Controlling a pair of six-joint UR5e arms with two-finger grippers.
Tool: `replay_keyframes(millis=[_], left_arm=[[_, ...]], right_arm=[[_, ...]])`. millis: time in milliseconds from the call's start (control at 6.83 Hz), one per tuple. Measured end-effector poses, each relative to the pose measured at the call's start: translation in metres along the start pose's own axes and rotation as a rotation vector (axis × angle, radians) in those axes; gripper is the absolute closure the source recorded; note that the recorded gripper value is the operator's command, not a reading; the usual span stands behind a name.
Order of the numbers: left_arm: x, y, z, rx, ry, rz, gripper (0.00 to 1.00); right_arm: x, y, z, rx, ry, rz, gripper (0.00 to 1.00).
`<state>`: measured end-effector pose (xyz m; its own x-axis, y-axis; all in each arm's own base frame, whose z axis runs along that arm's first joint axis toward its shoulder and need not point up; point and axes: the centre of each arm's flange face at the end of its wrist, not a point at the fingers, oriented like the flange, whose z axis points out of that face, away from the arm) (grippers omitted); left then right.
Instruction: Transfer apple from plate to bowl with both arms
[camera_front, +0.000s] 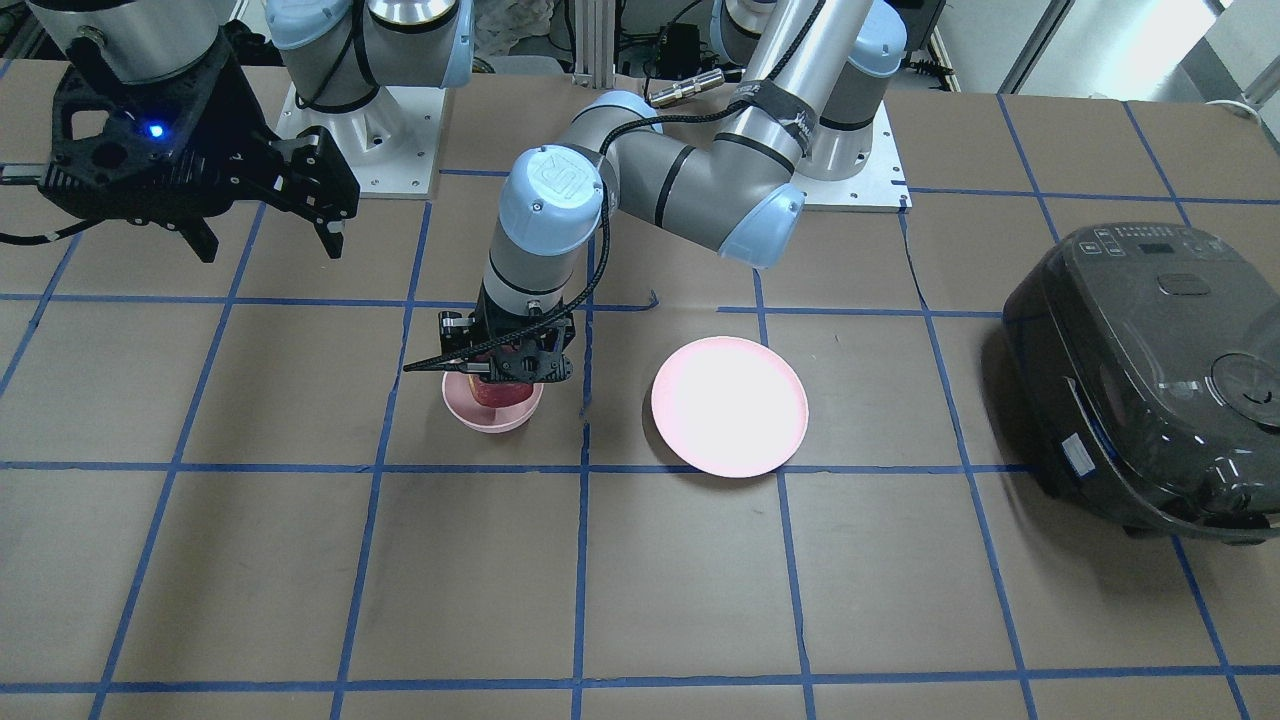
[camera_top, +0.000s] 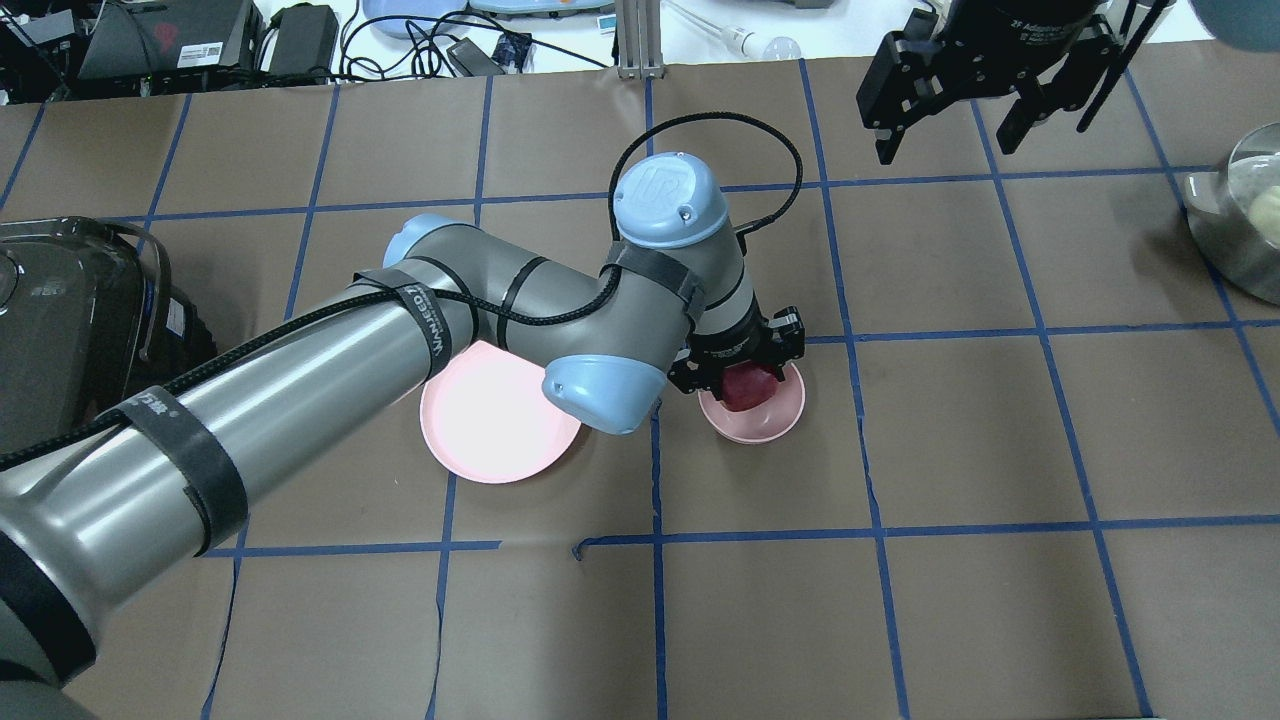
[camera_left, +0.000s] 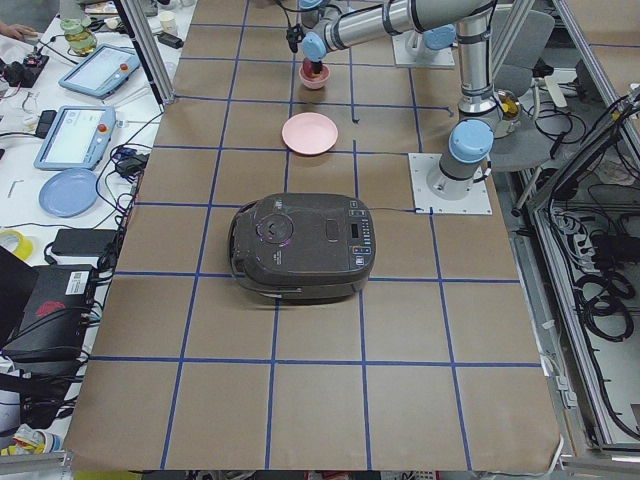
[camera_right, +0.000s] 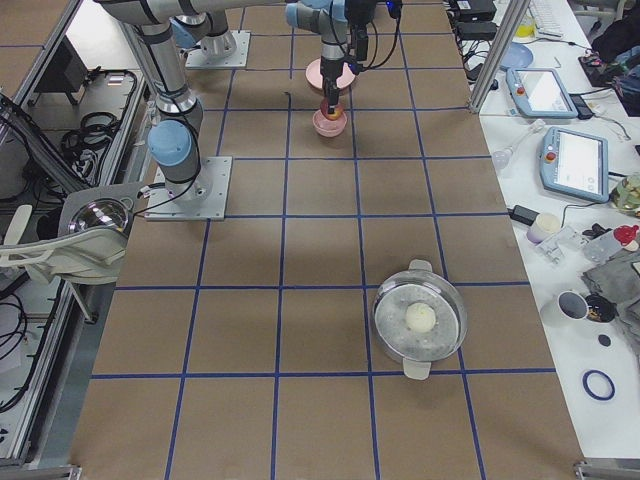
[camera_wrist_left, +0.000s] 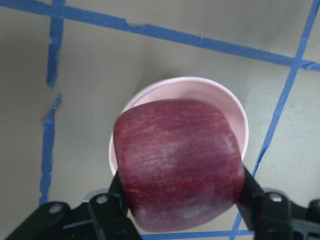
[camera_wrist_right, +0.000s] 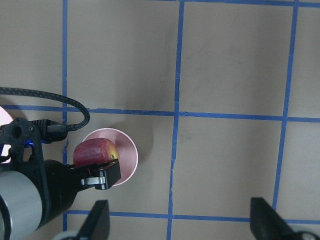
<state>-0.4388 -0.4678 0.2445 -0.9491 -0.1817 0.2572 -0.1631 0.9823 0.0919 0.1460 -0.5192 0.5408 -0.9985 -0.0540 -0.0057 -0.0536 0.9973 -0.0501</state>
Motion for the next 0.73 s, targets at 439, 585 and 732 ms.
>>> replay_keyframes(millis=[439, 585, 732], left_arm=[[0.004, -0.001, 0.012, 0.017, 0.005, 0.036, 0.0], [0.005, -0.001, 0.003, 0.035, 0.018, 0.053, 0.0], [0.005, -0.004, -0.011, 0.057, 0.031, 0.091, 0.0]], right_arm=[[-0.021, 0.001, -0.001, 0.022, 0.002, 0.048, 0.0], [-0.022, 0.001, -0.002, 0.024, 0.001, 0.054, 0.0], [-0.022, 0.001, -0.002, 0.024, 0.001, 0.056, 0.0]])
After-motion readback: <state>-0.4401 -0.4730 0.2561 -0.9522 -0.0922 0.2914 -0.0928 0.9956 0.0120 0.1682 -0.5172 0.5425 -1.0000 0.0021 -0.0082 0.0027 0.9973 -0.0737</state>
